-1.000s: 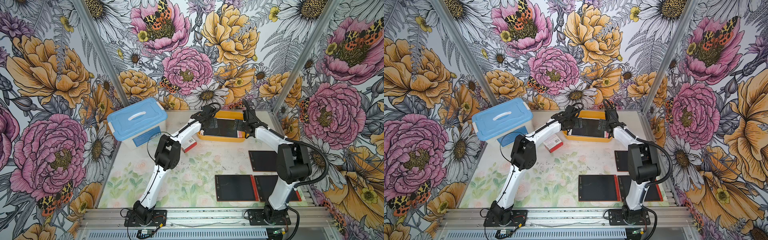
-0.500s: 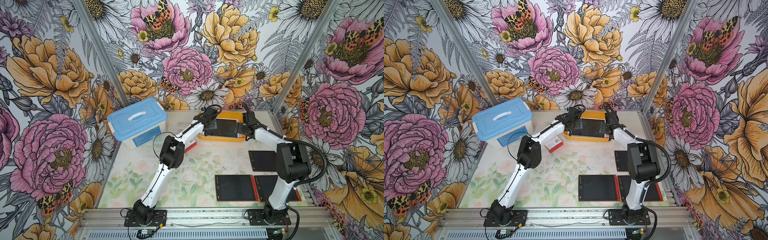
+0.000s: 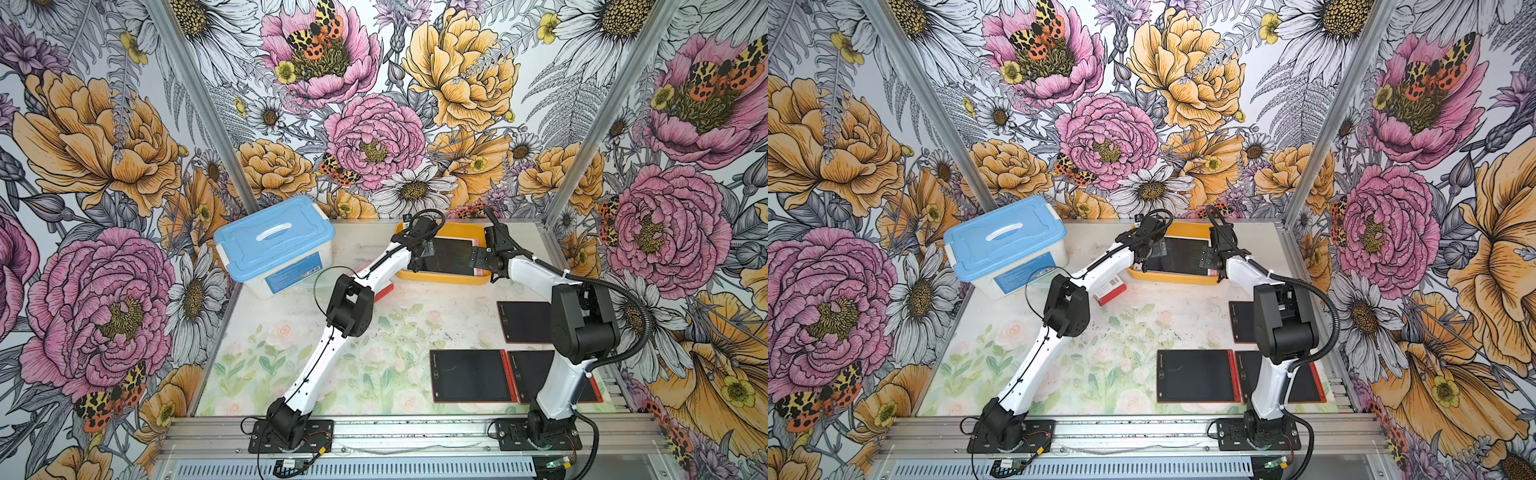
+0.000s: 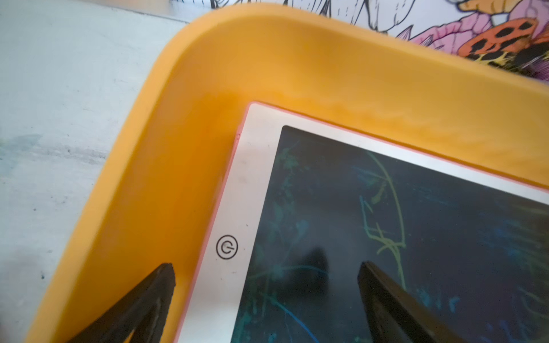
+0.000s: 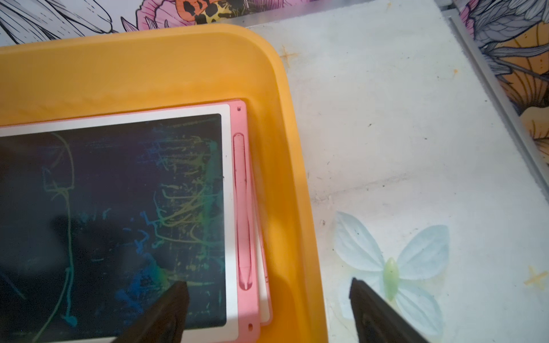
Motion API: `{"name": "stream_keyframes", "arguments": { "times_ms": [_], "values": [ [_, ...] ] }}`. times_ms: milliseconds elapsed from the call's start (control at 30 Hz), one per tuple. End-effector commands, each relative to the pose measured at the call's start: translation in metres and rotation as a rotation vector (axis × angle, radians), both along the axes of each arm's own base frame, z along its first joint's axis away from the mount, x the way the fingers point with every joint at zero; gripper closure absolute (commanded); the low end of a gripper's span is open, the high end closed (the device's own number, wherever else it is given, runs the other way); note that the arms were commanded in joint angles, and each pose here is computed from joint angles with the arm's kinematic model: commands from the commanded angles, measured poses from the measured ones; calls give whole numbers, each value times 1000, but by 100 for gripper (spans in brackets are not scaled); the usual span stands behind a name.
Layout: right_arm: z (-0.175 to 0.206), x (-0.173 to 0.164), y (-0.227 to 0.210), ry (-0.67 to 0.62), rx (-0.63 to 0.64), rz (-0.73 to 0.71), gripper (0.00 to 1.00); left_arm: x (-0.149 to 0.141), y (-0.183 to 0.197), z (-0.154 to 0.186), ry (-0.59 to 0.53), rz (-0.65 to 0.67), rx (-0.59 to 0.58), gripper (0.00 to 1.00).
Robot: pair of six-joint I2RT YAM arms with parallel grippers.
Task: Take out the writing tablet from the storage box
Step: Pick up the writing tablet from the storage box.
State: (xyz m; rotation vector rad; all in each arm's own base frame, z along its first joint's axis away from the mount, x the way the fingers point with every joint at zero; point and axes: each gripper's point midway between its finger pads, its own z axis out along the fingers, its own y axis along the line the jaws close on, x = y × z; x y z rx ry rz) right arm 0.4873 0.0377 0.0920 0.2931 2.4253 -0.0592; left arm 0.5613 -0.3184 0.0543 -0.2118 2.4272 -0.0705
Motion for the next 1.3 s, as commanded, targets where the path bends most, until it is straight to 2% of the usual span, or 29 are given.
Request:
{"name": "stream_keyframes", "arguments": {
  "times_ms": [0, 233, 400, 567, 933, 1167, 1267],
  "values": [
    [-12, -3, -4, 24, 0, -24, 13, 4, 19, -19, 34, 57, 17, 1],
    [-15, -3, -4, 30, 4, -25, 14, 2, 9, -28, 70, 48, -56, 1],
    [-20, -1, -2, 40, 18, -18, 17, 1, -10, -31, 131, 15, -206, 1],
    [-27, 1, 4, 53, 47, -11, 18, 5, -26, -15, 135, -14, -333, 1],
    [-24, 6, 10, 41, 96, -10, 23, 8, -50, 24, 113, -76, -503, 1],
    [-20, 7, 11, 33, 103, -13, 33, 7, -64, 55, 91, -118, -601, 1],
    [-22, 7, 11, 36, 109, -17, 34, 6, -69, 67, 82, -138, -633, 1]
  ]
}}
